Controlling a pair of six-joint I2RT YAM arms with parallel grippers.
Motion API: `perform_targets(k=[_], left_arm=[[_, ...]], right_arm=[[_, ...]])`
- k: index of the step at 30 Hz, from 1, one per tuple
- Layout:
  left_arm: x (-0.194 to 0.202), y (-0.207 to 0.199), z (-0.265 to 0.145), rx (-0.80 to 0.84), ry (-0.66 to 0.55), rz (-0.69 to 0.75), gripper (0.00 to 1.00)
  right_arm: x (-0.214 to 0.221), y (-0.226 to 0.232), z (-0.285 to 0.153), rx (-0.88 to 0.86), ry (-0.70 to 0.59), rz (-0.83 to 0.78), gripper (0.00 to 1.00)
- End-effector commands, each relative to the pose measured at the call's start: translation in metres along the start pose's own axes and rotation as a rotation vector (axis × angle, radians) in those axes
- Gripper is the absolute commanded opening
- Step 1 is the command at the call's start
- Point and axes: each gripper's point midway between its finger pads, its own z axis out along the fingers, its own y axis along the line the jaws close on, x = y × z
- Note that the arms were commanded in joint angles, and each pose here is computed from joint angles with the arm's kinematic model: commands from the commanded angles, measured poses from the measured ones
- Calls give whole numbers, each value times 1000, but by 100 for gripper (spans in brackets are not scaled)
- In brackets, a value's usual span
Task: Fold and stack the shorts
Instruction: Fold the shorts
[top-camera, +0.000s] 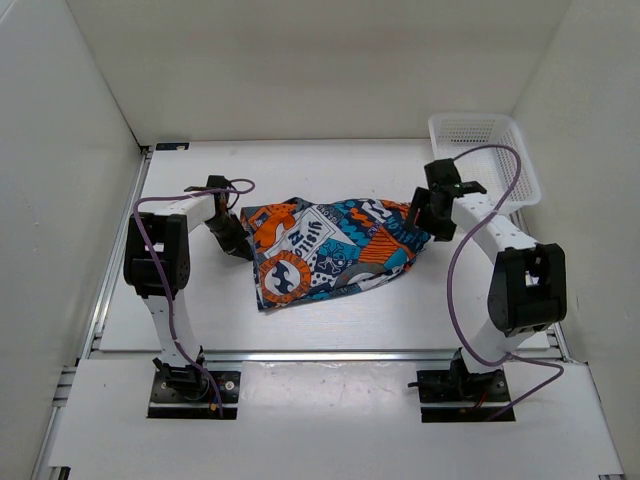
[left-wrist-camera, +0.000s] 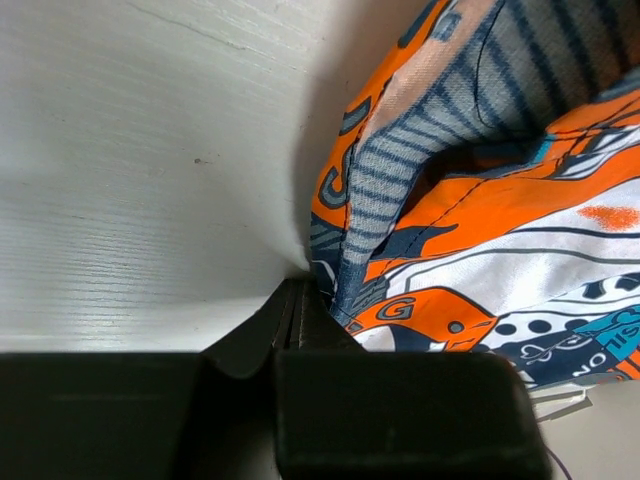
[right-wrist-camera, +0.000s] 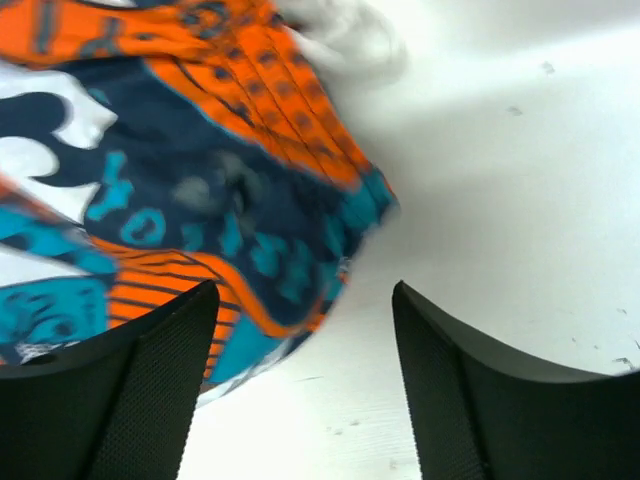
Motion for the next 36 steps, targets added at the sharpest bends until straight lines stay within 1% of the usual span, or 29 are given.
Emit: perform_targets(k=[1,2,3,4,6,7,10,11,13,16,17,19,21,22,23,25,26,28,29,32,33,35,36], left_arm=[[-5,-3,3,4,-23,33,10],[-5,-3,3,4,-23,33,10],[-5,-3,3,4,-23,33,10],[-5,-3,3,4,-23,33,10],[-5,-3,3,4,-23,33,10],[-5,-3,3,4,-23,33,10],[-5,-3,3,4,-23,33,10],[-5,-3,3,4,-23,33,10],[-4,-2,6,-1,-15,31,10],[-4,-2,6,-1,-15,31,10],[-4,-2,6,-1,-15,31,10],[-4,0,9,-6,-8,29,10],[-4,0,9,-6,-8,29,10],[-4,0,9,-6,-8,29,10],[-3,1,11,-11,-1,27,10],[-2,0,11,-4,4,27,10],[-5,-3,10,2,-3,29,10],[-5,-3,10,2,-3,29,10],[-5,-3,10,2,-3,29,10],[-5,-3,10,2,-3,29,10],[-5,-3,10,2,-3,29,10],[-5,-3,10,2,-3,29,10],[-5,-3,10,2,-3,29,10]], right_arm=[[2,-10,-1,-59,8,45,77],[6,-9,0,-84,31,55,77],[6,-14,3,-91,36,74,80],[4,-12,6,-110,39,83,80],[7,-16,13,-137,60,110,83],[8,-10,17,-185,75,119,84],[19,-14,34,-230,128,166,84],[15,-8,39,-261,113,183,83],[16,-6,47,-311,124,209,80],[21,-6,62,-301,147,225,79],[15,-4,65,-310,127,234,78],[18,-4,72,-312,121,245,73],[19,-5,83,-302,119,267,65],[19,-5,86,-303,116,267,62],[20,-7,88,-293,114,284,53],[20,-8,89,-281,110,297,43],[16,-7,88,-285,102,296,30],[17,-9,88,-273,106,297,19],[15,-8,86,-277,98,296,11],[11,-6,75,-264,71,279,1],[4,-6,67,-260,49,277,1],[8,-2,59,-243,46,247,1],[-2,-3,49,-226,-1,229,1]])
